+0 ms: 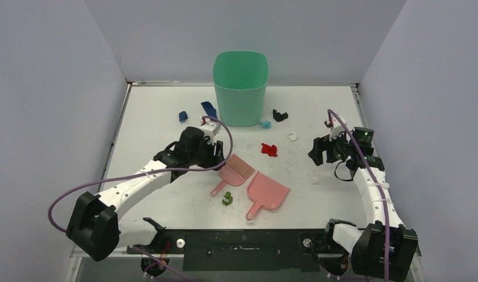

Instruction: Sweep away the paper scraps from the table

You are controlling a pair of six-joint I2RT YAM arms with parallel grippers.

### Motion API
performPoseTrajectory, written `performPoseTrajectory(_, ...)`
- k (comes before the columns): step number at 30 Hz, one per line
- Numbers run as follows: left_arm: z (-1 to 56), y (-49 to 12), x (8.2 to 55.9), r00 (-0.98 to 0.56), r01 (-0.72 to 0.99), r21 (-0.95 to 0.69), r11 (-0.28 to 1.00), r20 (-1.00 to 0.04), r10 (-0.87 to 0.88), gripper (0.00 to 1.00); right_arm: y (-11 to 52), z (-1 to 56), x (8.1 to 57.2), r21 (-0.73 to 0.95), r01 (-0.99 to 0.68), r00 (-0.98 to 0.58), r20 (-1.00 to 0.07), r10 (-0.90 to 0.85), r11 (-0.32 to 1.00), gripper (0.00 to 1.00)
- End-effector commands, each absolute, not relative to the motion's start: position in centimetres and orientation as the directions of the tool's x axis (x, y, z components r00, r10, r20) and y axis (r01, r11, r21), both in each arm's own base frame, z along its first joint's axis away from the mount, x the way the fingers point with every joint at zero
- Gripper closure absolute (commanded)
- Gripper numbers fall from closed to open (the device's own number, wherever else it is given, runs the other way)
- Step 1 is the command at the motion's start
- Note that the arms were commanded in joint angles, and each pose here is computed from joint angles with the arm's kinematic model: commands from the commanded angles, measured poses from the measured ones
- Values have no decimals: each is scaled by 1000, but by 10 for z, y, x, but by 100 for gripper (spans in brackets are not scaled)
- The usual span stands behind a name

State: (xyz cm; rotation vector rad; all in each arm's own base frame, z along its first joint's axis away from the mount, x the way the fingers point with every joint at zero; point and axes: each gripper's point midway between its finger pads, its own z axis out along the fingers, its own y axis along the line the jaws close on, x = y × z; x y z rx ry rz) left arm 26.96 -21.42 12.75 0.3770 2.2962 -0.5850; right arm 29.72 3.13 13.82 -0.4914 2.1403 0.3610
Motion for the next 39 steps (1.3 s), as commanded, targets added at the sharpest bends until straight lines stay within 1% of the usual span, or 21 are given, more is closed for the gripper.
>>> performPoseTrajectory(1,154,-257,257,-691,504,-351,789,-712,124,48,38,151,299,19,-532,-456,-849,-268,846,22)
performPoseTrajectory(7,154,-291,215,-659,560,-248,790,-711,244,46,39,156,300,-3,-537,-437,-855,-281,844,24)
performPoseTrajectory(11,143,-309,202,-669,545,-221,809,-696,261,46,40,154,300,-7,-537,-440,-850,-288,843,21)
performPoseTrajectory(13,137,-313,203,-683,521,-215,826,-685,252,47,41,152,300,-7,-540,-443,-848,-291,842,20)
performPoseTrajectory(18,112,-326,214,-704,492,-190,849,-660,260,54,43,151,300,-12,-545,-445,-843,-302,838,19)
performPoseTrajectory(24,87,-342,220,-724,500,-179,847,-623,295,58,44,148,300,-8,-550,-451,-839,-305,835,19)
performPoseTrajectory(27,80,-344,220,-727,501,-178,847,-617,300,64,44,146,300,-5,-551,-457,-835,-307,835,19)
performPoseTrajectory(36,66,-356,217,-746,513,-206,833,-588,314,67,44,145,299,-4,-555,-459,-832,-310,832,19)
performPoseTrajectory(38,63,-359,217,-750,516,-210,830,-579,320,72,45,145,299,-5,-556,-458,-832,-312,831,19)
performPoseTrajectory(39,62,-361,216,-751,520,-214,827,-575,323,75,44,145,299,-5,-555,-459,-832,-311,832,19)
